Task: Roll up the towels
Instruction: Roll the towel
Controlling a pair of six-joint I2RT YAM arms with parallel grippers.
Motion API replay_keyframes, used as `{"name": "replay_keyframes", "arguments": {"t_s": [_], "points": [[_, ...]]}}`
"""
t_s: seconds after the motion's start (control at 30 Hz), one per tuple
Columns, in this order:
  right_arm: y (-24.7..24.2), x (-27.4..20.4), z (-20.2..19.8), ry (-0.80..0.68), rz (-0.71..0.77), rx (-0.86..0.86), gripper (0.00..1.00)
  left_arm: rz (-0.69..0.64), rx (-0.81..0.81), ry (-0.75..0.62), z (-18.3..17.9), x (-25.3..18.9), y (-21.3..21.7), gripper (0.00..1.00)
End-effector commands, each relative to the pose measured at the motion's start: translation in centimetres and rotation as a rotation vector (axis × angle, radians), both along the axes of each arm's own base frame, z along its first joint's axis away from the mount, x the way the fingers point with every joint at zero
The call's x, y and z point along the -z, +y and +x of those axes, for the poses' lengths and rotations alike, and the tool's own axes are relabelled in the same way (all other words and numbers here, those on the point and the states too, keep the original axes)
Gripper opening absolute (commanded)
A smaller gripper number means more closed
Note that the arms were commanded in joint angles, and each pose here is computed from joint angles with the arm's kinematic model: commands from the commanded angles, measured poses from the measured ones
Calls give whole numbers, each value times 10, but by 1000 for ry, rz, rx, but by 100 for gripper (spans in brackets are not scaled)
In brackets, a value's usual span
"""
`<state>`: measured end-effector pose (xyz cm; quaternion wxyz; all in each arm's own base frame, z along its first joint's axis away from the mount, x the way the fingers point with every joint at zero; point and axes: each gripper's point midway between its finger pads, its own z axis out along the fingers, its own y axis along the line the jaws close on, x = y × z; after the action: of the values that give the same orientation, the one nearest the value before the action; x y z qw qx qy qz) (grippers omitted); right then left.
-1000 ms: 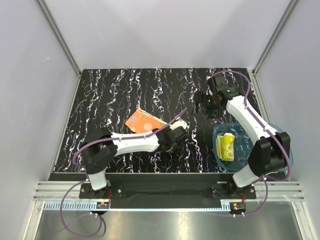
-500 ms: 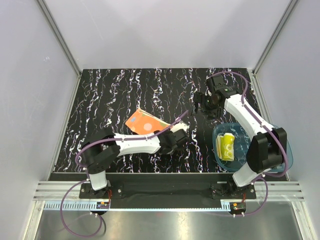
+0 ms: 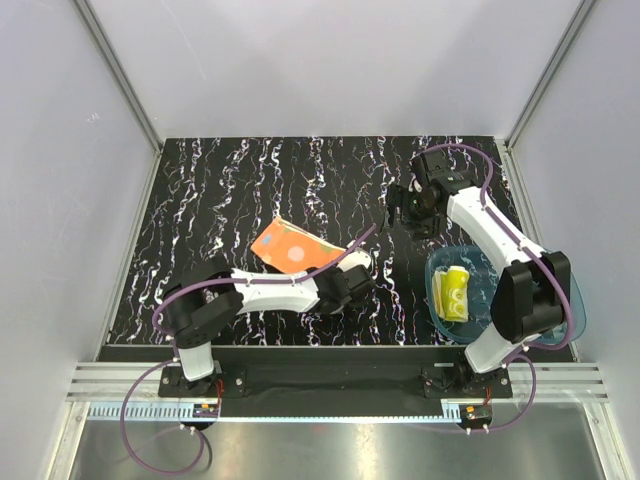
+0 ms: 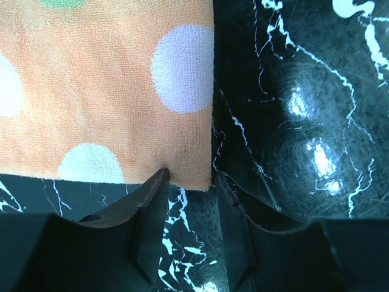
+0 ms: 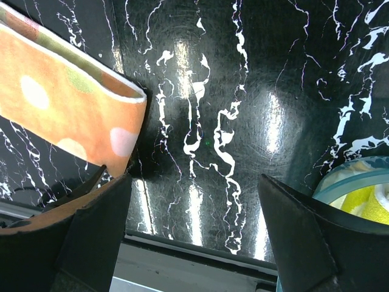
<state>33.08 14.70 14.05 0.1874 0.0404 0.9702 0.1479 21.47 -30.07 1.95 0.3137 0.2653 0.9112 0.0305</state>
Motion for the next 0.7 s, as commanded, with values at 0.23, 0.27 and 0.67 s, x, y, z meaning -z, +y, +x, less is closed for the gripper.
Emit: {"name": "replay_keyframes", "arguments": {"t_s": [0.23,0.27,0.67], "points": [[7,-1,10,-2,35,-17,92,-19,-22,-32,14,10,-5,39],[7,0,10,3,35,-18,92,-11,-23,-31,14,10,-5,40],[10,5,17,9,33,-26,92,-7,-5,-64,22,-8,-12,51]]}}
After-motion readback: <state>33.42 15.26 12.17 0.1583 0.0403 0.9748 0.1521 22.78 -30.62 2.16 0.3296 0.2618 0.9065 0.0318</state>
